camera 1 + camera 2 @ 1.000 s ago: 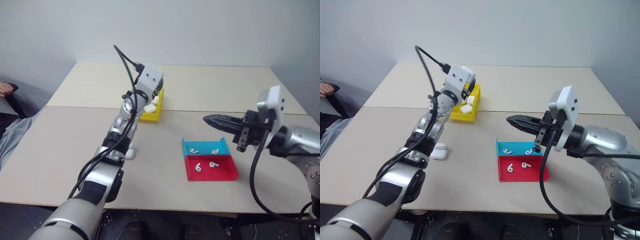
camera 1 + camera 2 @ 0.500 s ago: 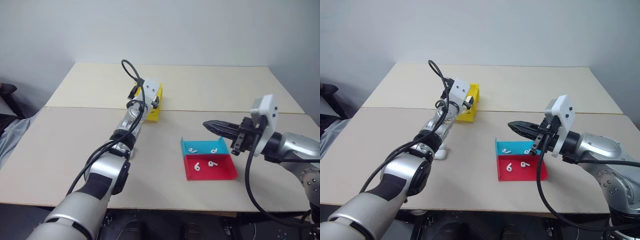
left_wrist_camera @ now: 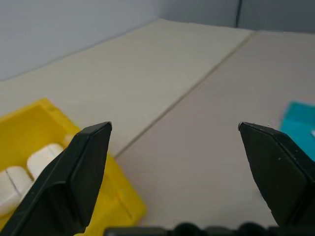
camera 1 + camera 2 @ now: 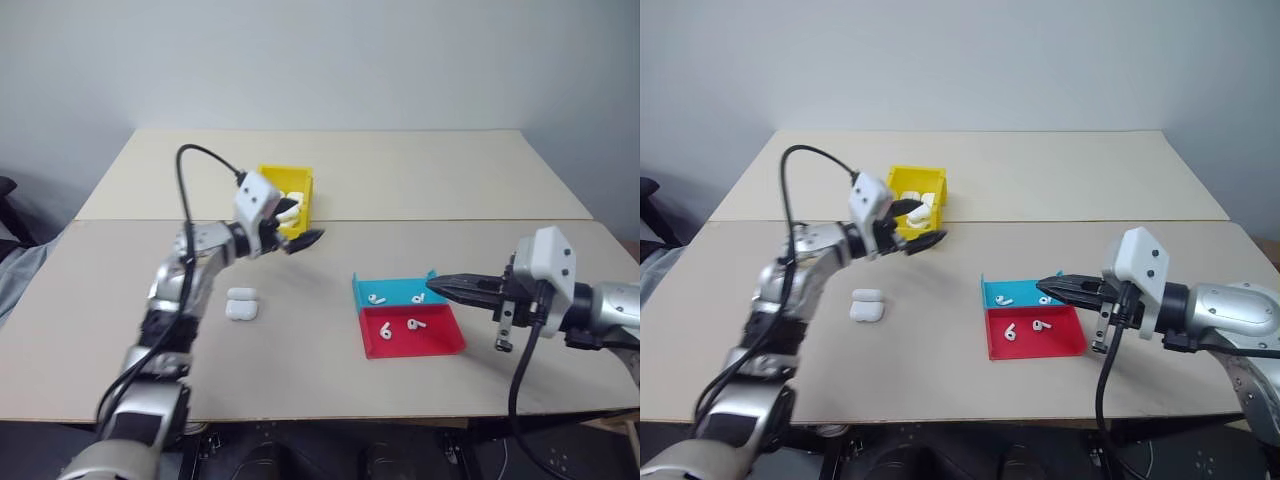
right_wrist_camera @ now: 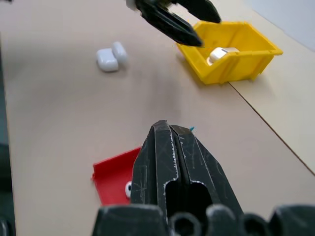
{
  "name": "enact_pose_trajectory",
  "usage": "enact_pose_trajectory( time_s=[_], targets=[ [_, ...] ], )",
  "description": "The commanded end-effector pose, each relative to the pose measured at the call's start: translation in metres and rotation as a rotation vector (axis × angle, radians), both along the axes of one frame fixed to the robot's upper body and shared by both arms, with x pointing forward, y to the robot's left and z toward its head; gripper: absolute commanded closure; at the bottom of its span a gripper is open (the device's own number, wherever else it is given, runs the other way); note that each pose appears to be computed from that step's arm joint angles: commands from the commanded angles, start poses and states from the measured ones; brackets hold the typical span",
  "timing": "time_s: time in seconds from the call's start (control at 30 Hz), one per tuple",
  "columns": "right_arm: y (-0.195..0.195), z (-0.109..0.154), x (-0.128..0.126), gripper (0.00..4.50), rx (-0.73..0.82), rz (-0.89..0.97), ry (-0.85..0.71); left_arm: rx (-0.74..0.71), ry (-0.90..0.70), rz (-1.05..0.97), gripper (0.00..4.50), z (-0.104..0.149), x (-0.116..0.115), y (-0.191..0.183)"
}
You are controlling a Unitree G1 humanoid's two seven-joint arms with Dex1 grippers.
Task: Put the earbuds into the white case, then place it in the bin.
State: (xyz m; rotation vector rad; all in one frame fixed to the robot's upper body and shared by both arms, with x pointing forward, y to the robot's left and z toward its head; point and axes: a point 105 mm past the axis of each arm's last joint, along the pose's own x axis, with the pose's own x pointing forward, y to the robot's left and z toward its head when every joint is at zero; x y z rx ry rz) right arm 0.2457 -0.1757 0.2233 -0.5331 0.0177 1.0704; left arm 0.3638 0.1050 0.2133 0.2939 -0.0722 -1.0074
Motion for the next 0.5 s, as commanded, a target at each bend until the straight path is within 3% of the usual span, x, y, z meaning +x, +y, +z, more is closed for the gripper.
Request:
enact_pose_trajectory(
  time_s=[0.03, 0.2, 0.37, 0.5],
  targets=[
    [-0.020, 0.005, -0.010, 4.50, -0.119, 0.050, -0.033, -0.008, 0.003, -0.203, 0.01, 0.018, -0.046, 0.004],
    [-0.048, -0.004, -0.017, 4.50, -0.252, 0.069, -0.010, 0.079, 0.049, -0.313, 0.01, 0.005, -0.088, 0.026],
    [-0.061, -0.011, -0.017, 4.50, -0.339, 0.047, 0.000, 0.141, 0.116, -0.355, 0.01, -0.008, -0.105, 0.040],
    [-0.058, -0.014, -0.016, 4.50, -0.323, 0.042, -0.006, 0.175, 0.170, -0.358, 0.01, -0.017, -0.108, 0.042]
  ],
)
